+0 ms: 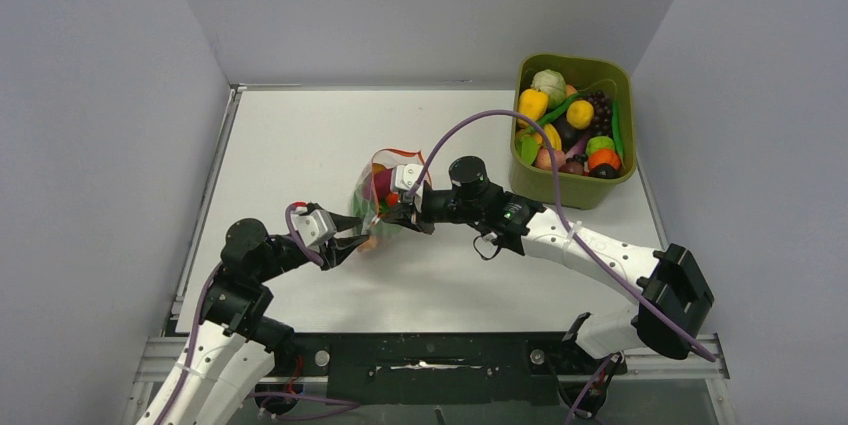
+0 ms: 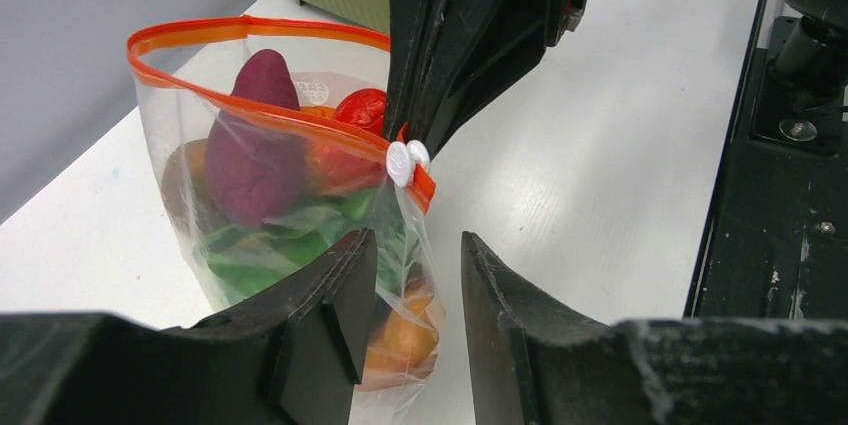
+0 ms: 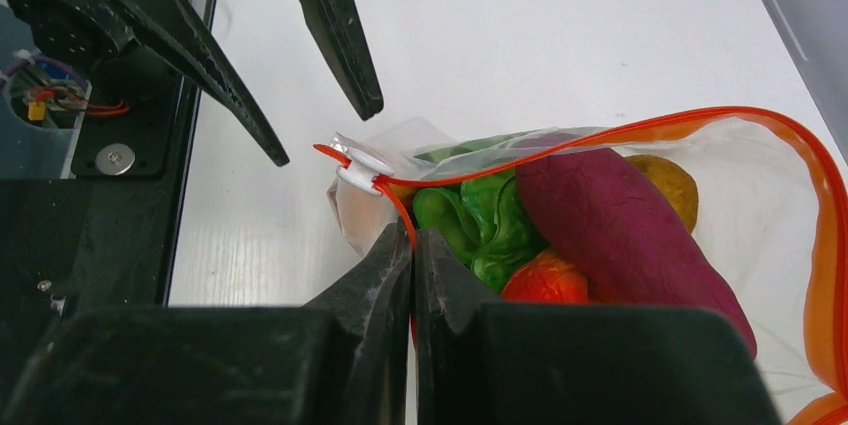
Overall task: Place the food in the zip-top bag and seal the zipper
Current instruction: Zip the zipper food storage bag at the center of the board.
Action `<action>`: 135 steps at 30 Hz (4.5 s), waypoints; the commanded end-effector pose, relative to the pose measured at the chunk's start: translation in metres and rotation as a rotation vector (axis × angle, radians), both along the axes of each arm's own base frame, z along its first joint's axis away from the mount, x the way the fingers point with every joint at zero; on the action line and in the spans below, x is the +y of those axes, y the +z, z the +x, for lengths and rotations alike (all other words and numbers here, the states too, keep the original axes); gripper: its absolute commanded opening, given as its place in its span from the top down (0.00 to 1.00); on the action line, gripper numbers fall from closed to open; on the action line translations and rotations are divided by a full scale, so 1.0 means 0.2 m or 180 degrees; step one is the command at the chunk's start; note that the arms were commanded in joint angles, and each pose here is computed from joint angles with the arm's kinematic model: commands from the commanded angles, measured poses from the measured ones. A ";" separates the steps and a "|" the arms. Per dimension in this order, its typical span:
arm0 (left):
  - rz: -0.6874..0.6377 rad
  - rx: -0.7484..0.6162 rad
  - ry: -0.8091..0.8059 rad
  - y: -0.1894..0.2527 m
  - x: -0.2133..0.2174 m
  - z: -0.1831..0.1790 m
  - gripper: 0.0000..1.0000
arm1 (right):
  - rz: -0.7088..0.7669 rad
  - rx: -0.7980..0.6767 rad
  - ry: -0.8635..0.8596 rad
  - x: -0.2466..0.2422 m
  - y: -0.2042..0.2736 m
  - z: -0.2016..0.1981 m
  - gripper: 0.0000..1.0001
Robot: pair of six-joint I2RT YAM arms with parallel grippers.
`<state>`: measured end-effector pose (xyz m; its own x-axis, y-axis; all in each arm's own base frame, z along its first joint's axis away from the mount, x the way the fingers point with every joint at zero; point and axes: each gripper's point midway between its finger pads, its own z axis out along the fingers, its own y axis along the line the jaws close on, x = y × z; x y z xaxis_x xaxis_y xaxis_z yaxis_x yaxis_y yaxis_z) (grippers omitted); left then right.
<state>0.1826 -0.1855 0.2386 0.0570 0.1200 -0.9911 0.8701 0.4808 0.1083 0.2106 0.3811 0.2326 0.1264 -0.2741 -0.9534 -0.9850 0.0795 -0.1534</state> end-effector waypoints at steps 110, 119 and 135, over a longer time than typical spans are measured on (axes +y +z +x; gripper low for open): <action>-0.0799 -0.0619 -0.0547 0.36 -0.07 -0.18 1.00 | -0.0205 -0.0909 0.0760 -0.08 0.23 -0.06 1.00; -0.0868 -0.0599 -0.0538 0.37 -0.07 -0.20 1.00 | -0.0268 -0.0879 0.0603 -0.17 0.20 -0.03 1.00; -0.0656 -0.0475 -0.0459 0.30 -0.07 -0.14 0.65 | -0.0232 -0.0879 0.0617 -0.17 0.30 -0.05 1.00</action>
<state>0.1578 -0.2001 0.2719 0.1168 -0.0905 -0.9890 0.9199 0.3852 0.0734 0.1894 0.3521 0.2563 0.3813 -0.3103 -0.8708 -0.9225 -0.1887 -0.3367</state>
